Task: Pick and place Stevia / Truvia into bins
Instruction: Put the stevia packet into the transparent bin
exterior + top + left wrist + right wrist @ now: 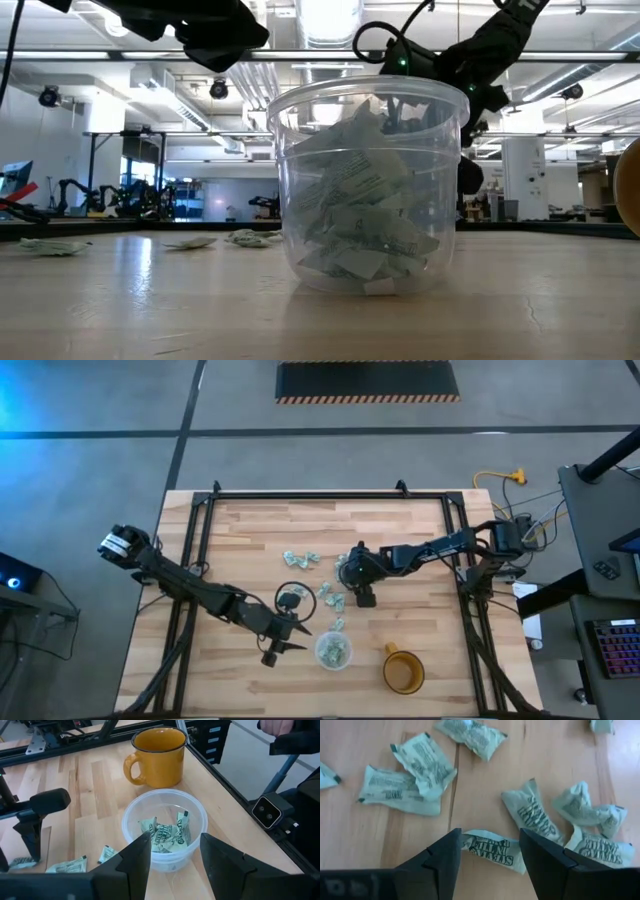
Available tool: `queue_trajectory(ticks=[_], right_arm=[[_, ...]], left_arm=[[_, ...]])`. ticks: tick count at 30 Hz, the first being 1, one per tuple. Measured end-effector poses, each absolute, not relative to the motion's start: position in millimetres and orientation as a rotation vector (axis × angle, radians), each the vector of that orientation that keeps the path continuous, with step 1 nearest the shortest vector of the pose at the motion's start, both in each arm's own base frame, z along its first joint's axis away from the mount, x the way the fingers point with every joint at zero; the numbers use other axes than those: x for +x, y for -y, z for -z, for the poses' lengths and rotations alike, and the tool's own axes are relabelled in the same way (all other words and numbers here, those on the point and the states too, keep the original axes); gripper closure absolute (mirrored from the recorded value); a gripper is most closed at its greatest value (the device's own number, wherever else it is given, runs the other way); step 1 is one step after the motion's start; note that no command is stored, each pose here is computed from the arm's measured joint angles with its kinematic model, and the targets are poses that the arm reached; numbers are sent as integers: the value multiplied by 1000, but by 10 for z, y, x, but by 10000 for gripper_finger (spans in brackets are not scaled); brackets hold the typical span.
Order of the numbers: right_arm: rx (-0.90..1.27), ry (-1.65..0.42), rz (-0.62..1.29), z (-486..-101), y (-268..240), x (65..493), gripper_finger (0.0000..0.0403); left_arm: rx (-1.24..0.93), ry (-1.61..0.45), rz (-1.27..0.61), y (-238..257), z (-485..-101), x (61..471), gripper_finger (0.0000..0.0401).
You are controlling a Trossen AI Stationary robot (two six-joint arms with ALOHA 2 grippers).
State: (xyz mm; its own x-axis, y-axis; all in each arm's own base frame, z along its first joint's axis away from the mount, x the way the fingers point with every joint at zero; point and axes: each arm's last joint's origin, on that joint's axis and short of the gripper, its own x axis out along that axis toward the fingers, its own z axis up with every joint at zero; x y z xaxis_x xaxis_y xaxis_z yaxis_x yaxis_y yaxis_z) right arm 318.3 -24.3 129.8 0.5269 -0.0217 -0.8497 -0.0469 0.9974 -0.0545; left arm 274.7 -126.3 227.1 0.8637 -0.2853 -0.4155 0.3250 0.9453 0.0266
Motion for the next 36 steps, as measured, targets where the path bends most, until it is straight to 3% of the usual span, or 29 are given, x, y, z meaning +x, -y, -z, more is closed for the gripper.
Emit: queue_trajectory(ticks=[16,24,36], right_arm=[[-41,-1107,-11,-1272,232,3099,244],[-29,-1071,0,-1510,228,3070,265],[-88,-1126,42,-1374,222,3050,262]], left_arm=[[99,-432,319,1256,-2244,2737,245],[99,-433,320,1256,-2243,2737,245],[100,-434,320,1255,-2237,2735,245]])
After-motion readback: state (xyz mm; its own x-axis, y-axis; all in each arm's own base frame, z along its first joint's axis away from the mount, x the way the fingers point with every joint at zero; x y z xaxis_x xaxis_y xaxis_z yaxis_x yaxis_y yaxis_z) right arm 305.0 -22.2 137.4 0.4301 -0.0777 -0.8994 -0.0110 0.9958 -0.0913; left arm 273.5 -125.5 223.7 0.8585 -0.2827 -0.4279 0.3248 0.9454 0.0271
